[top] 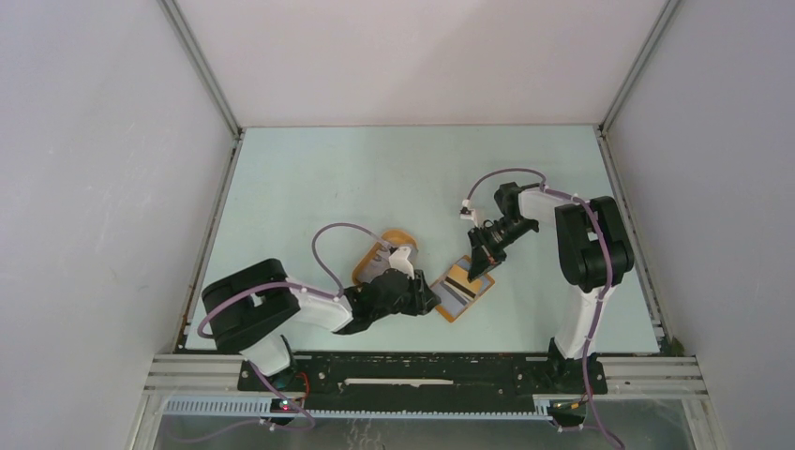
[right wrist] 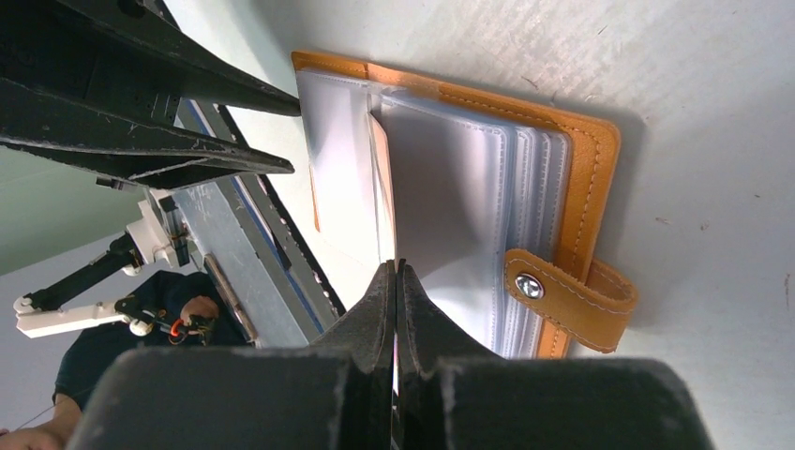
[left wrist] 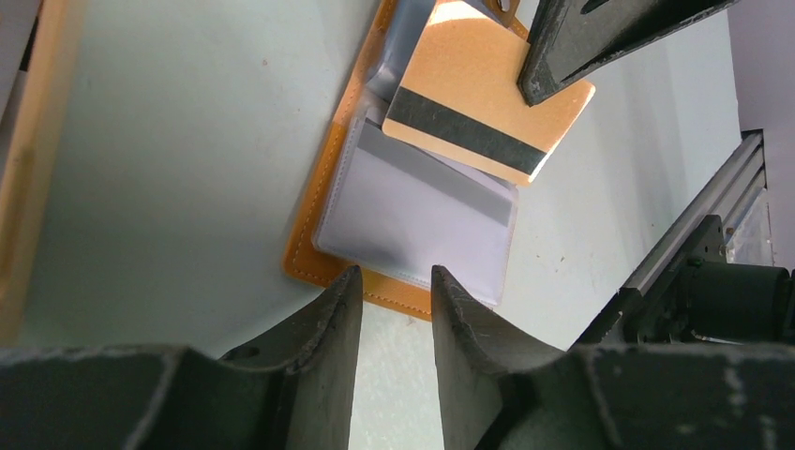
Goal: Put the credit cards into the card holder
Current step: Insert the credit card into the card holder.
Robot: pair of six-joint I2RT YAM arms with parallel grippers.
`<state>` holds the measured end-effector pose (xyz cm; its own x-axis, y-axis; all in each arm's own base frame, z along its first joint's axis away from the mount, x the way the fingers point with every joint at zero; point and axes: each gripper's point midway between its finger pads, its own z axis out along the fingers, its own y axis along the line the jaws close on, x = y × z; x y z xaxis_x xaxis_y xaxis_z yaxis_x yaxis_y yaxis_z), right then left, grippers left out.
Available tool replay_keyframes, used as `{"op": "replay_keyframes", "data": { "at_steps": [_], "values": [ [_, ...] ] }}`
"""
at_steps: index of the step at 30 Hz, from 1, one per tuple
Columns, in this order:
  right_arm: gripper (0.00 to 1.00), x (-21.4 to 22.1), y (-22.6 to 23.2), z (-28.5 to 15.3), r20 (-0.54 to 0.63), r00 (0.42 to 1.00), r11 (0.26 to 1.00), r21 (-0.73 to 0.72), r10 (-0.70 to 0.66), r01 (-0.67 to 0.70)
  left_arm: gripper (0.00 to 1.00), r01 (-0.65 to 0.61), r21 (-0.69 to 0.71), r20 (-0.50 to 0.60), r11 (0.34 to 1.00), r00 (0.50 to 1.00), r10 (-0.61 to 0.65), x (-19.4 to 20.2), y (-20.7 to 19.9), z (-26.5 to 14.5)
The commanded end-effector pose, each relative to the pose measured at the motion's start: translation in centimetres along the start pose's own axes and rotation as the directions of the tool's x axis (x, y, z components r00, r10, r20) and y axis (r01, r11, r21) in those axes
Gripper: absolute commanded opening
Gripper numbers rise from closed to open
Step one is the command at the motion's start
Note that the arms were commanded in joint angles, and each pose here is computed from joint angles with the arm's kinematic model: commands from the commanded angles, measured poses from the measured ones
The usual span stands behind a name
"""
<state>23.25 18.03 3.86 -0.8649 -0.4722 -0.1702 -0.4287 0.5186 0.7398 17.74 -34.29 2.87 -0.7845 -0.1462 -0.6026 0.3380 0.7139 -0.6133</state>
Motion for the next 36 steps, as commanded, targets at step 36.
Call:
{"op": "replay_keyframes", "data": {
  "at_steps": [36],
  "values": [
    [0.00, -0.3, -1.0, -0.5, -0.006, 1.000, 0.996, 0.088, -0.020, 0.021, 0.37, -0.040, -0.051, 0.017, 0.998, 0.999, 0.041, -0.7, 0.4, 0.7]
  ]
}}
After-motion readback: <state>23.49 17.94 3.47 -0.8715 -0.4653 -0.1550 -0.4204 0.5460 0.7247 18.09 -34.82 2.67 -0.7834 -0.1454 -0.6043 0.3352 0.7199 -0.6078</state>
